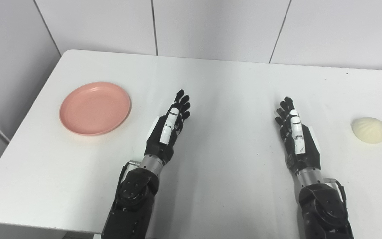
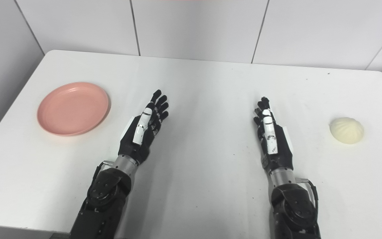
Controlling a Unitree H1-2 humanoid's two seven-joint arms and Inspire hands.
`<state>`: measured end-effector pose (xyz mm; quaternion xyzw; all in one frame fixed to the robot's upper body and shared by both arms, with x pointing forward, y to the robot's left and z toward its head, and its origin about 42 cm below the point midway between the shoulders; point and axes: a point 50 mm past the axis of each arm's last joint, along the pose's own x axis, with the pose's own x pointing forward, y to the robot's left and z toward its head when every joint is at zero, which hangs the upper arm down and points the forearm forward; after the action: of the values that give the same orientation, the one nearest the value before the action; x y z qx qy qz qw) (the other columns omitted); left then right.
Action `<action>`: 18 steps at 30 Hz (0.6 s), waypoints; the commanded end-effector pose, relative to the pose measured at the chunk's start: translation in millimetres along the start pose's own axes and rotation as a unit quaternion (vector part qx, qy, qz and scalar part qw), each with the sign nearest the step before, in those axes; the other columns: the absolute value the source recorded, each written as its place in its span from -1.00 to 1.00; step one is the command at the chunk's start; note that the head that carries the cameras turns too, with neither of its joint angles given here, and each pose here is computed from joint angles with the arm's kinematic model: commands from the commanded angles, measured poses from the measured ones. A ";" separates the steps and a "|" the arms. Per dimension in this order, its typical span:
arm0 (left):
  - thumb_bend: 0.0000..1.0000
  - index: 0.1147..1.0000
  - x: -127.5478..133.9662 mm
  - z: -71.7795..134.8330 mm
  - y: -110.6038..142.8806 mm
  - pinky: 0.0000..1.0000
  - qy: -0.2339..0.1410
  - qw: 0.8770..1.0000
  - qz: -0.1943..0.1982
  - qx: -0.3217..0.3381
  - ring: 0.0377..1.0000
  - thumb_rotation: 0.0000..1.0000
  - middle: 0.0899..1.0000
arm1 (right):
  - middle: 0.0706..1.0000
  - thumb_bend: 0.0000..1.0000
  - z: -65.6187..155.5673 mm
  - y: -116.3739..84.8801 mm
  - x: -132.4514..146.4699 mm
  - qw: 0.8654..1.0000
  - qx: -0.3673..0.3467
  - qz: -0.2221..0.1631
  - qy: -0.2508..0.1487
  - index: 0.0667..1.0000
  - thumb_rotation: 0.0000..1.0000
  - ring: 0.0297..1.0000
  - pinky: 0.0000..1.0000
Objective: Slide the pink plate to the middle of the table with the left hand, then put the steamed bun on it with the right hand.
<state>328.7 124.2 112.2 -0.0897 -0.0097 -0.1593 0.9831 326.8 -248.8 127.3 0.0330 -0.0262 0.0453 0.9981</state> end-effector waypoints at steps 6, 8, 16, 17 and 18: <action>-0.32 1.00 -14.8 -35.6 -1.3 1.00 0.086 0.996 0.019 -0.007 1.00 1.00 1.00 | 1.00 -0.81 -5.4 -9.2 -6.1 0.999 -0.006 -0.014 0.032 1.00 1.00 1.00 1.00; -0.32 1.00 -14.5 -36.1 -1.6 1.00 0.084 0.996 0.019 -0.007 1.00 1.00 1.00 | 1.00 -0.81 -6.4 -10.1 -5.9 0.999 -0.005 -0.012 0.031 1.00 1.00 1.00 1.00; -0.31 1.00 -10.0 -27.8 -2.0 1.00 0.059 0.998 0.017 -0.001 1.00 1.00 1.00 | 1.00 -0.82 -7.2 -11.9 -4.4 0.999 -0.001 -0.010 0.033 1.00 1.00 1.00 1.00; -0.33 1.00 -9.0 -24.9 -2.5 1.00 0.055 0.998 0.017 0.001 1.00 1.00 1.00 | 1.00 -0.82 -7.2 -12.2 -4.2 0.999 0.000 -0.010 0.033 1.00 1.00 1.00 1.00; -0.34 1.00 -7.3 -20.6 -3.1 1.00 0.046 0.999 0.016 0.005 1.00 1.00 1.00 | 1.00 -0.82 -7.0 -12.9 -4.0 0.999 0.000 -0.010 0.033 1.00 1.00 1.00 1.00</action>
<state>331.0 119.0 113.1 -0.0845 -0.0157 -0.1554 0.9841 326.7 -251.0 127.8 0.0377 -0.0240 0.0468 0.9979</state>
